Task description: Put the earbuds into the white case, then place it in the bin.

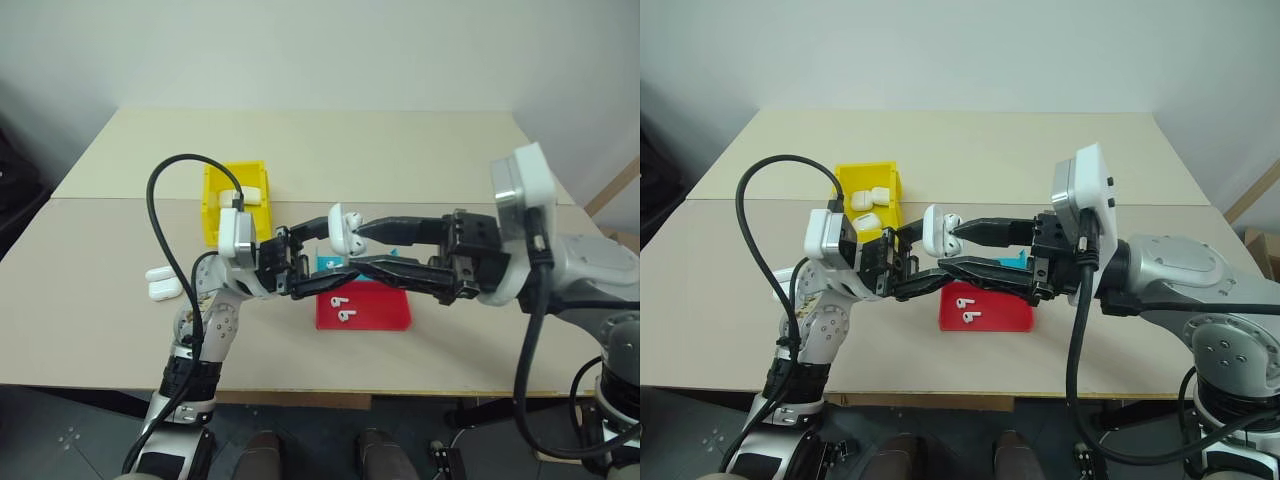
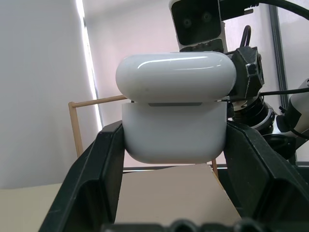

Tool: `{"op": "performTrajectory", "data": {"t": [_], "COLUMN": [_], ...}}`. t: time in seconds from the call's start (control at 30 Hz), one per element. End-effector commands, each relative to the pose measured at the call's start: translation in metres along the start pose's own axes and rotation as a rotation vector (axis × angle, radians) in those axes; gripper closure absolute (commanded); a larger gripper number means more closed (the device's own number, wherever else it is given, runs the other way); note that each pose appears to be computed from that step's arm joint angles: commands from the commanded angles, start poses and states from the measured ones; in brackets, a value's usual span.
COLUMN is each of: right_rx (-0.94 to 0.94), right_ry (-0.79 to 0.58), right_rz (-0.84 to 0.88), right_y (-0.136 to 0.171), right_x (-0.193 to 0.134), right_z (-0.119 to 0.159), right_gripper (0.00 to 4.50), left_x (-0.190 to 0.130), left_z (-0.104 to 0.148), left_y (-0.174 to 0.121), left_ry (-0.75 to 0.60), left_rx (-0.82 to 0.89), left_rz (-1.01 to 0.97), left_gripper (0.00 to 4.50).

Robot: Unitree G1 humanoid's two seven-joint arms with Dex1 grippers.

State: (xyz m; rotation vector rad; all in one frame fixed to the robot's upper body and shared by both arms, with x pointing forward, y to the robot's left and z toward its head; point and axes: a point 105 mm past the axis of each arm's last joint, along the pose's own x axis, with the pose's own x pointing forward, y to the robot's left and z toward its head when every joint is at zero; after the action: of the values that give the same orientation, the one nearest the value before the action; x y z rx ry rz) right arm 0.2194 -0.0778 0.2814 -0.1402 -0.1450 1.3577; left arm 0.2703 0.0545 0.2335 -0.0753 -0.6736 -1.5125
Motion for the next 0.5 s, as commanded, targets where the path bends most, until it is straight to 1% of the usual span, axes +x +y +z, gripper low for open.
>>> {"op": "performTrajectory", "data": {"t": [0.03, 0.13, 0.23, 0.33, 0.37, 0.4, 0.47, 0.5], "right_rx": [-0.054, -0.123, -0.200, -0.224, -0.244, -0.253, -0.270, -0.269], "right_ry": [-0.044, -0.013, 0.061, 0.093, 0.118, 0.156, 0.207, 0.222], "right_rz": [0.002, 0.021, 0.063, 0.106, 0.130, 0.162, 0.196, 0.214], "right_y": [-0.001, -0.004, -0.017, -0.031, -0.035, -0.038, -0.043, -0.044], "right_x": [-0.010, -0.019, -0.021, -0.015, -0.010, -0.004, 0.005, 0.009], "right_z": [0.014, 0.020, 0.031, 0.046, 0.052, 0.055, 0.060, 0.063], "right_gripper": [1.96, 1.96, 1.96, 1.96, 2.23, 2.33, 2.90, 3.27], "left_x": [0.000, -0.002, -0.003, -0.002, -0.002, -0.001, 0.001, 0.002], "left_z": [0.004, 0.001, -0.004, -0.014, -0.015, -0.015, -0.016, -0.016], "left_y": [0.000, 0.004, 0.009, 0.015, 0.016, 0.017, 0.020, 0.022], "left_ry": [-0.003, 0.019, 0.060, 0.155, 0.172, 0.181, 0.189, 0.191], "left_rx": [0.028, 0.020, 0.004, -0.034, -0.032, -0.028, -0.022, -0.020], "left_rz": [-0.007, -0.004, -0.004, 0.014, 0.002, -0.005, -0.008, -0.007], "left_gripper": [1.73, 1.73, 1.73, 1.73, 1.73, 1.73, 1.73, 1.73]}}
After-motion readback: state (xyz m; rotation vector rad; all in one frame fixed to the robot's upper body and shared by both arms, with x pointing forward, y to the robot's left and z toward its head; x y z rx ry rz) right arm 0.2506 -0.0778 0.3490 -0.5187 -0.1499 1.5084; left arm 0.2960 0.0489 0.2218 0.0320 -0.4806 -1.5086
